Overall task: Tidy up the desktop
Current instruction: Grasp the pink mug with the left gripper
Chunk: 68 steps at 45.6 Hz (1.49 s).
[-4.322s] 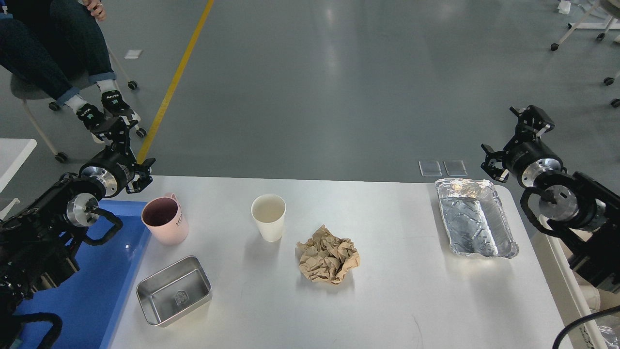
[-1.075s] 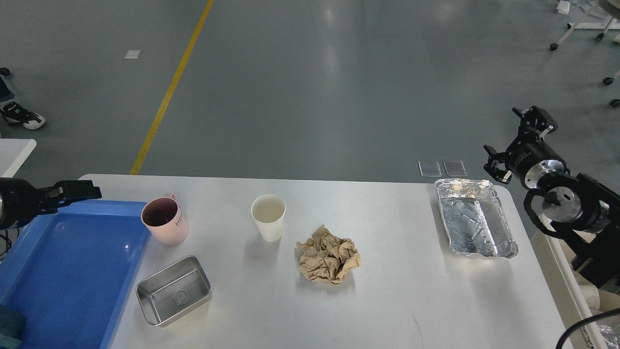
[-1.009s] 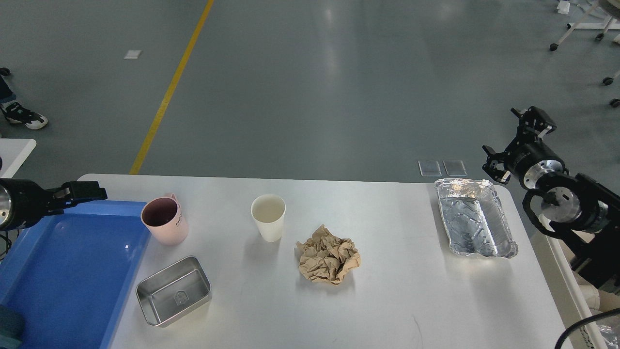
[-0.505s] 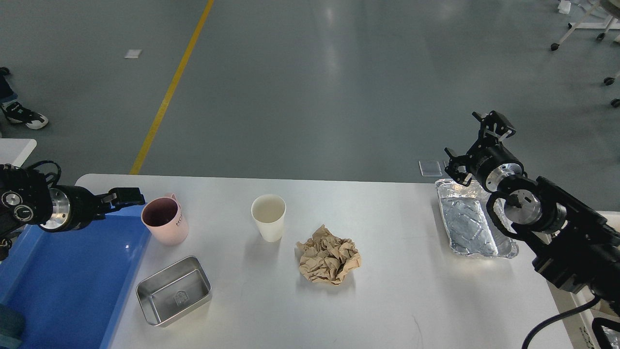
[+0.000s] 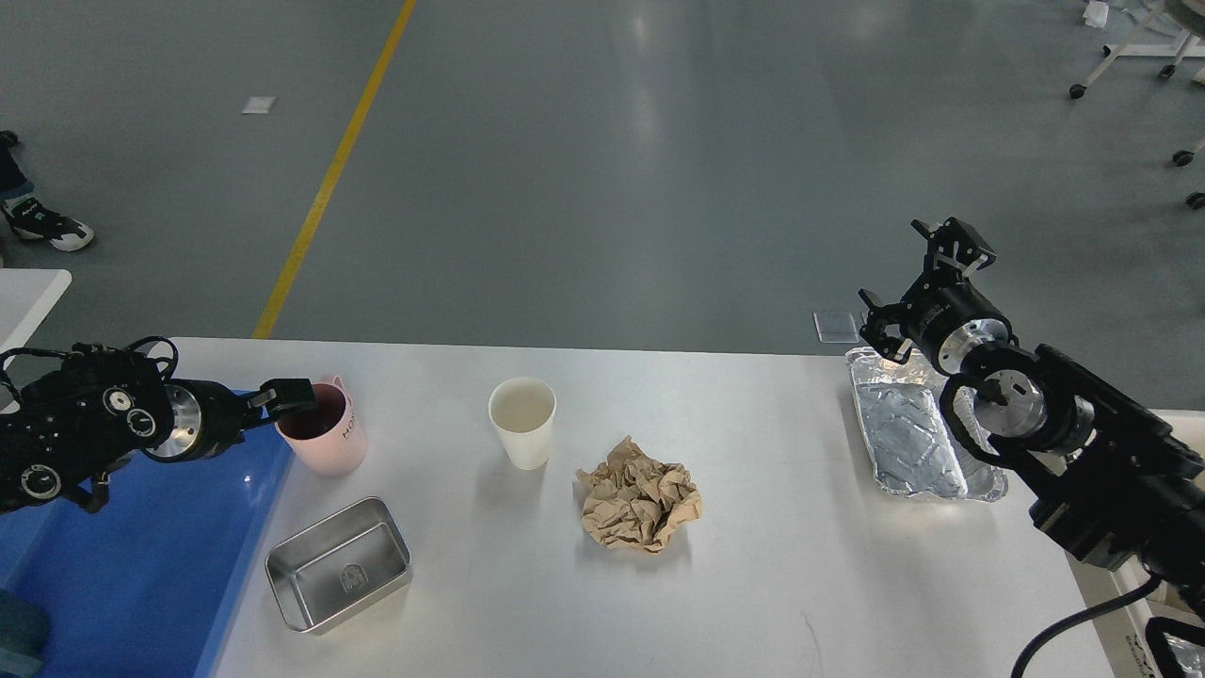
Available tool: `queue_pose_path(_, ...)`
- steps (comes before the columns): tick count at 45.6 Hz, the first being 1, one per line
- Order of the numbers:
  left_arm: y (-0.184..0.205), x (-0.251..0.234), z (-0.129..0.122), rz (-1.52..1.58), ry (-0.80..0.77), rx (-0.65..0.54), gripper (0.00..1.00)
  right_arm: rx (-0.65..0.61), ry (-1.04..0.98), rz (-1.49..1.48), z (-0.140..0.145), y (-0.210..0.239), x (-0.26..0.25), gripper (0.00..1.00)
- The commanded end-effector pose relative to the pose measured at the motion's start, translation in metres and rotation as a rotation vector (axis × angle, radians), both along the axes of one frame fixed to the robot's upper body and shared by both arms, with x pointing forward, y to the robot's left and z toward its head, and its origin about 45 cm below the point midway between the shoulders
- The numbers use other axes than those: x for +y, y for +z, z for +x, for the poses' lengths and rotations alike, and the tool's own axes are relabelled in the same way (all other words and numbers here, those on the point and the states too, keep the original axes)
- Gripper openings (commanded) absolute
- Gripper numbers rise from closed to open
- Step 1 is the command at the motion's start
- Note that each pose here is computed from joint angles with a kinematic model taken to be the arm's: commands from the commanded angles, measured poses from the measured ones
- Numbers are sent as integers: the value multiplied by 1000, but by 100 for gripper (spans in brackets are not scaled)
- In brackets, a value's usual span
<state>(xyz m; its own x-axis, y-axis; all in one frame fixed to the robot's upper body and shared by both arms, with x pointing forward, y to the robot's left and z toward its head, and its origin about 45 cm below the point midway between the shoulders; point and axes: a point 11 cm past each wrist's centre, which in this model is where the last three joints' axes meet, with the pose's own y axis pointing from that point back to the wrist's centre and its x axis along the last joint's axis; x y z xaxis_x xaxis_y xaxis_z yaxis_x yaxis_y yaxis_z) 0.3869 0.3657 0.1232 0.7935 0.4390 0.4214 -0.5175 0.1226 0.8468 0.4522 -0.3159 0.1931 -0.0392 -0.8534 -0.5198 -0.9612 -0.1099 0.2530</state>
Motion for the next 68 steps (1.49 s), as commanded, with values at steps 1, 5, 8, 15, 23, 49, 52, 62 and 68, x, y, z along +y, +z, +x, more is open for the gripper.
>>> queue_pose_path(1, -10, -8, 0, -6, 4, 9, 100, 0, 0, 0, 0, 0, 0, 100)
queue_pose_path(5, -12, -10, 1, -14, 13, 10, 100, 2, -4, -2, 0, 0, -1, 100)
queue_pose_path(8, -14, -11, 2, -14, 16, 9, 100, 3, -6, -4, 0, -1, -2, 100)
queue_pose_path(15, -15, -14, 3, -27, 16, 9, 100, 3, -6, -4, 0, 0, -2, 100)
queue_pose_path(23, -15, -14, 2, -31, 11, 20, 100, 4, -9, -6, 0, -1, -3, 100)
queue_pose_path(49, -10, -2, 0, -16, 16, 14, 85, 6, -13, -12, -1, -1, -6, 100)
queue_pose_path(52, -9, 1, -1, -13, 18, 15, 81, 7, -13, -11, -1, -1, -5, 100)
queue_pose_path(62, -11, 1, -4, -9, 12, 21, 66, 8, -9, -6, -1, -2, -2, 100)
queue_pose_path(68, -12, -1, -3, -12, 11, 23, 64, 6, -11, -9, 0, -1, -4, 100)
